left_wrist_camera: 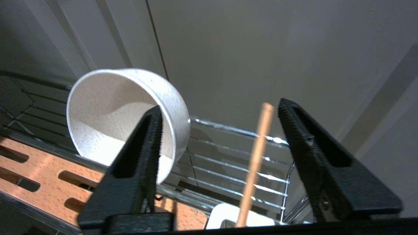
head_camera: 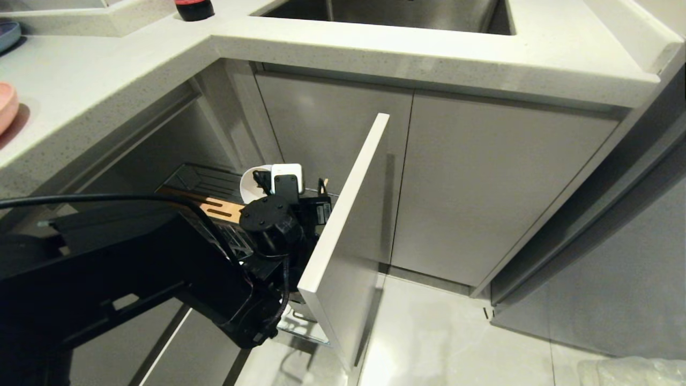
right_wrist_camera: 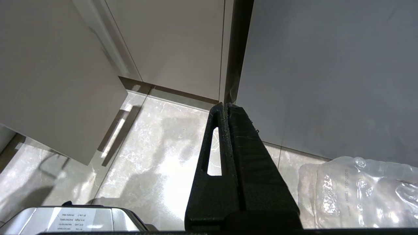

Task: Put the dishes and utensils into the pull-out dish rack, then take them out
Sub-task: Pick up the chopsticks and place it in the cupboard

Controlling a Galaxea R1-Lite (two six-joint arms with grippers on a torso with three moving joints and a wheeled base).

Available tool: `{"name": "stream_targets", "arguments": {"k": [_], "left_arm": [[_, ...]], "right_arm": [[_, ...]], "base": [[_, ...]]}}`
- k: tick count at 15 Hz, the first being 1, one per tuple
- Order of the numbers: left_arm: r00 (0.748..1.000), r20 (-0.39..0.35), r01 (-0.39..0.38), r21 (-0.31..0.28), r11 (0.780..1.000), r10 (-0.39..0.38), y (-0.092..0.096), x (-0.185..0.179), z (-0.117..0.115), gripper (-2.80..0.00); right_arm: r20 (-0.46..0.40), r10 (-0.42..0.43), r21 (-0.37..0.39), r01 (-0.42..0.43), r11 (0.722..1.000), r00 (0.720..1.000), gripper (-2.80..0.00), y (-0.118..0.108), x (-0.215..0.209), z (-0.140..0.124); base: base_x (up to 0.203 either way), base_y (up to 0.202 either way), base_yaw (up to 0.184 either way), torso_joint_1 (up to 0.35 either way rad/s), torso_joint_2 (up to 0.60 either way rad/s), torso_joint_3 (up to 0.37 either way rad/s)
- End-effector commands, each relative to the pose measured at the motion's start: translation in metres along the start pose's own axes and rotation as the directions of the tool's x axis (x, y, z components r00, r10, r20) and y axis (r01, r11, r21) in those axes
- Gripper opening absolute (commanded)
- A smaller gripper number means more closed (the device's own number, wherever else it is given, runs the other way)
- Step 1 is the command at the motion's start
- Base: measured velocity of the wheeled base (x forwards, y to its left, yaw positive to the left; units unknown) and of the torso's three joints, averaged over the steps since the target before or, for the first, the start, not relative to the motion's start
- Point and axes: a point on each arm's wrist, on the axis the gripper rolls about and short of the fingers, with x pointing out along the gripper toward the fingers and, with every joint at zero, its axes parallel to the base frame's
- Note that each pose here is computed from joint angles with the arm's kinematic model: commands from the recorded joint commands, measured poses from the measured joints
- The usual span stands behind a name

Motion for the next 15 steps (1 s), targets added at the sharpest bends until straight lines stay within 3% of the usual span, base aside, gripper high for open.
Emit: {"name": "stream_targets", "arguments": {"k": [1, 8, 15], "left_arm": [[1.0, 0.029, -0.009, -0.025, 1.0, 0.009, 0.003, -0.002, 0.013, 0.0], [0.994, 0.105, -0.015, -0.065, 0.998, 0.022, 0.015, -0.01, 0.055, 0.0], [0.99, 0.139, -0.018, -0.096, 0.995, 0.031, 0.022, -0.015, 0.074, 0.0]], "right_arm": [[0.0, 0.001, 0.0, -0.001, 1.0, 1.0, -2.8, 0.0, 0.0, 0.0], [0.0, 0.001, 0.0, -0.001, 1.0, 1.0, -2.8, 0.0, 0.0, 0.0], [0.0, 0.001, 0.0, -0.001, 1.0, 1.0, -2.8, 0.0, 0.0, 0.0]], "base": [[0.0, 0.0, 0.0, 0.0, 0.0, 0.0], [0.0, 0.0, 0.0, 0.0, 0.0, 0.0], [0.0, 0.0, 0.0, 0.0, 0.0, 0.0]]}}
